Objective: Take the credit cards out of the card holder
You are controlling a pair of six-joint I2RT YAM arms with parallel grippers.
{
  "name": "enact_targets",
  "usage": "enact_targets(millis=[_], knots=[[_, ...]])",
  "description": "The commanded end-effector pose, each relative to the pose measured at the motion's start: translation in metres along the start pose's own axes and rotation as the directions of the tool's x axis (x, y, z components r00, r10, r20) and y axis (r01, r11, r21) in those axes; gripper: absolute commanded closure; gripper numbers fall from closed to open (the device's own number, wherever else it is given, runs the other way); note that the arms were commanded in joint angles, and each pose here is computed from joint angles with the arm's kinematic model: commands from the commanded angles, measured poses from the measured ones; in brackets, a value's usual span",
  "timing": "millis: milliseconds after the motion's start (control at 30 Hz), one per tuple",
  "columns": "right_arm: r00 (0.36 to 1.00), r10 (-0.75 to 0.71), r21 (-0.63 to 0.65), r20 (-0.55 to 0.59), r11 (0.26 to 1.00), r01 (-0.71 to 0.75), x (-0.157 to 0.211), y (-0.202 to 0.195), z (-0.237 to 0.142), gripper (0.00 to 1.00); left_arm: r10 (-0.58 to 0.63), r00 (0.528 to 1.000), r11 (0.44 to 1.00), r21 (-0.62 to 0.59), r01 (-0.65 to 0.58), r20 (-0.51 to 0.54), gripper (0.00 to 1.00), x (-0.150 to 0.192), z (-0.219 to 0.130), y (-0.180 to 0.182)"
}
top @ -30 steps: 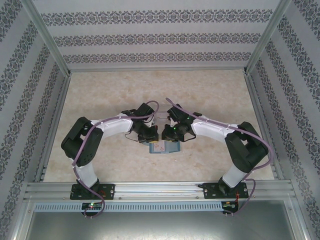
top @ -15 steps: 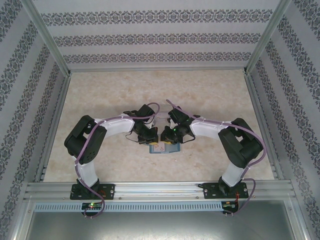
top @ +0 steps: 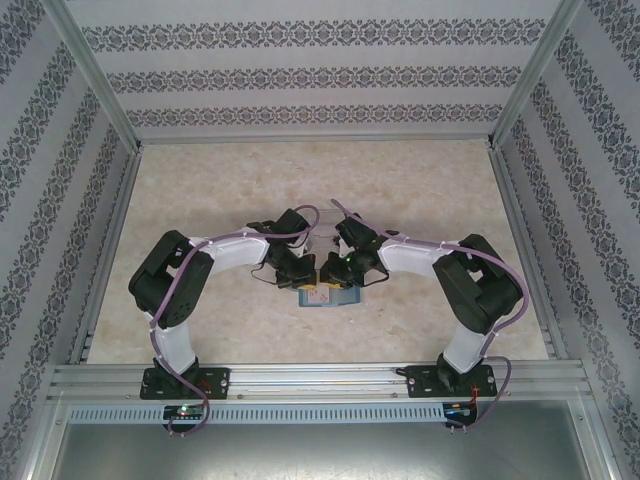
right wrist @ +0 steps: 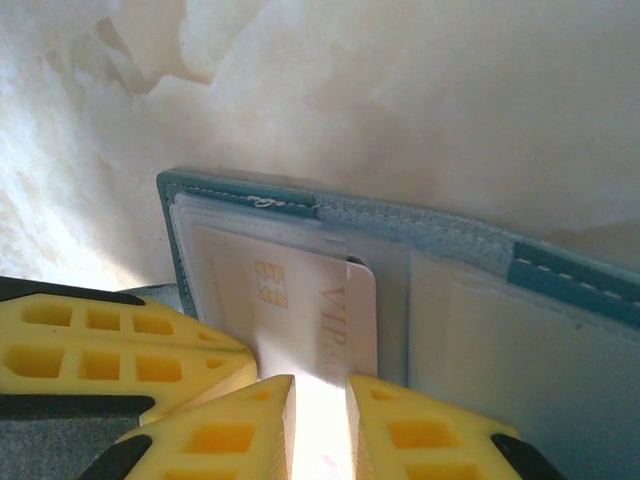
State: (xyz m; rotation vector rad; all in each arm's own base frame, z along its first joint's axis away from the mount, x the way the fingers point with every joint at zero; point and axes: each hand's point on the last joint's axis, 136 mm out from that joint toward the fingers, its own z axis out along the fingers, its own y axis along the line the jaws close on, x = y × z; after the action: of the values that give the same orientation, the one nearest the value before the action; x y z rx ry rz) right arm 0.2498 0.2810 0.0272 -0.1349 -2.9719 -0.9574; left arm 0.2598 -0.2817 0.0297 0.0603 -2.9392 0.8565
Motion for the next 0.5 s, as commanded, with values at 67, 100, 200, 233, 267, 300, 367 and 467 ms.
enact_targets(millis=[67,100,200,233,267,300,367,467], knots=[[1.000,0.031,0.128,-0.004,0.991,-0.030,0.004,-0.031,0.001,0.78,0.003,1.000,0.999,-0.032,-0.004,-0.017,1.00,0.007,0.003,0.006],[1.000,0.027,0.138,0.000,0.990,-0.027,0.004,-0.033,0.000,0.78,0.003,1.000,0.999,-0.034,-0.004,-0.018,1.00,0.008,0.004,0.006],[1.000,0.021,0.153,0.010,0.988,-0.022,0.003,-0.035,-0.003,0.78,0.002,1.000,0.999,-0.035,-0.003,-0.017,1.00,0.008,0.004,0.006],[1.000,0.016,0.154,0.011,0.988,-0.018,0.003,-0.034,-0.004,0.78,0.001,1.000,0.999,-0.035,-0.001,-0.016,1.00,0.007,0.004,0.007],[1.000,0.015,0.154,0.010,0.988,-0.017,0.003,-0.034,-0.005,0.78,0.000,1.000,0.999,-0.035,0.000,-0.018,1.00,0.008,0.004,0.007],[1.000,0.013,0.155,0.010,0.988,-0.014,0.003,-0.033,-0.005,0.78,0.000,1.000,0.999,-0.037,-0.001,-0.019,1.00,0.008,0.005,0.007],[1.000,0.008,0.149,0.014,0.989,-0.010,0.001,-0.030,-0.007,0.78,-0.001,1.000,0.999,-0.036,0.000,-0.020,1.00,0.008,0.005,0.007],[1.000,-0.003,0.141,0.021,0.990,0.000,0.000,-0.026,-0.010,0.78,-0.006,1.000,0.998,-0.062,0.006,-0.015,1.00,0.007,0.005,0.012]])
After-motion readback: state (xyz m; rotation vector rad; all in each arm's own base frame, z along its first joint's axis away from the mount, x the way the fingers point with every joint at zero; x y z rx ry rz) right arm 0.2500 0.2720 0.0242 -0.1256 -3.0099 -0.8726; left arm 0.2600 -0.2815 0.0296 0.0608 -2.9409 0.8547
